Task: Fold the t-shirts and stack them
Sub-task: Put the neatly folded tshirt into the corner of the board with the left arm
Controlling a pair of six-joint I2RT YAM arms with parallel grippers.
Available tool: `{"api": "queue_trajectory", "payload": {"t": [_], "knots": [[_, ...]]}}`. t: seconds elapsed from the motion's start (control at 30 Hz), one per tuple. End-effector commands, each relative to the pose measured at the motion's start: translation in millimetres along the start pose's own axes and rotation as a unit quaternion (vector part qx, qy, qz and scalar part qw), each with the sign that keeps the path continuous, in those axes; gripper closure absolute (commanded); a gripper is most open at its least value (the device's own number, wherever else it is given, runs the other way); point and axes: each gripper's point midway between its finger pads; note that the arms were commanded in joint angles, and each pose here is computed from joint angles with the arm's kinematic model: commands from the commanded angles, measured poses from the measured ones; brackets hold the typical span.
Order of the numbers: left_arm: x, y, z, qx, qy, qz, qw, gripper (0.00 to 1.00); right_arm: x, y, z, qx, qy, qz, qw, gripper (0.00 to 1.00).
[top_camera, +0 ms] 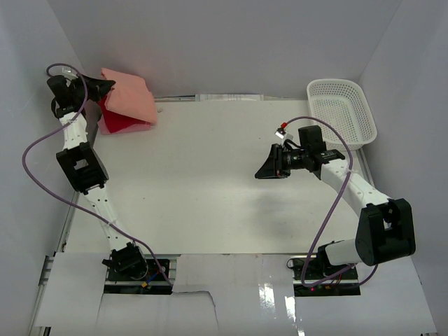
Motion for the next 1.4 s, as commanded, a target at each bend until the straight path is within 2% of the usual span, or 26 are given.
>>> {"api": "queue_trajectory", "payload": {"t": [0.0, 0.17, 0.33, 0.57, 0.7, 1.0, 1.23, 1.37], "knots": [[19, 11, -77, -0.060, -0.088, -0.009, 0.994, 1.00, -1, 1, 7, 0.014, 0.016, -0.003, 1.000, 0.70], [16, 1, -80, -0.065, -0.092, 0.006, 0.994, 1.00, -4, -1, 8, 0.013, 0.017, -0.001, 1.000, 0.70], [-3, -21, -70, -0.050, -0.092, 0.035, 0.994, 1.00, -4, -1, 10, 0.016, 0.017, -0.004, 1.000, 0.70], [-22, -44, -78, -0.053, -0.102, 0.055, 0.992, 1.00, -5, -5, 8, 0.013, 0.017, -0.001, 1.000, 0.70], [-19, -42, -79, -0.055, -0.100, 0.050, 0.992, 1.00, -3, -5, 9, 0.014, 0.016, -0.002, 1.000, 0.70], [-4, -25, -33, -0.032, -0.064, 0.033, 0.997, 1.00, -2, -7, 11, 0.017, 0.019, 0.001, 1.000, 0.70], [17, 7, -27, -0.033, -0.064, 0.006, 0.997, 1.00, -1, -9, 12, 0.015, 0.019, 0.003, 1.000, 0.70], [18, 7, -39, -0.037, -0.075, 0.013, 0.996, 1.00, -3, -6, 12, 0.014, 0.020, 0.003, 1.000, 0.70]]}}
Point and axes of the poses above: each gripper's point midway between its finger pads, its own x axis back along the fingers, its own z axis along the line the jaws close on, y = z × x, and after that the axes turned 3 degrees about x, right-handed
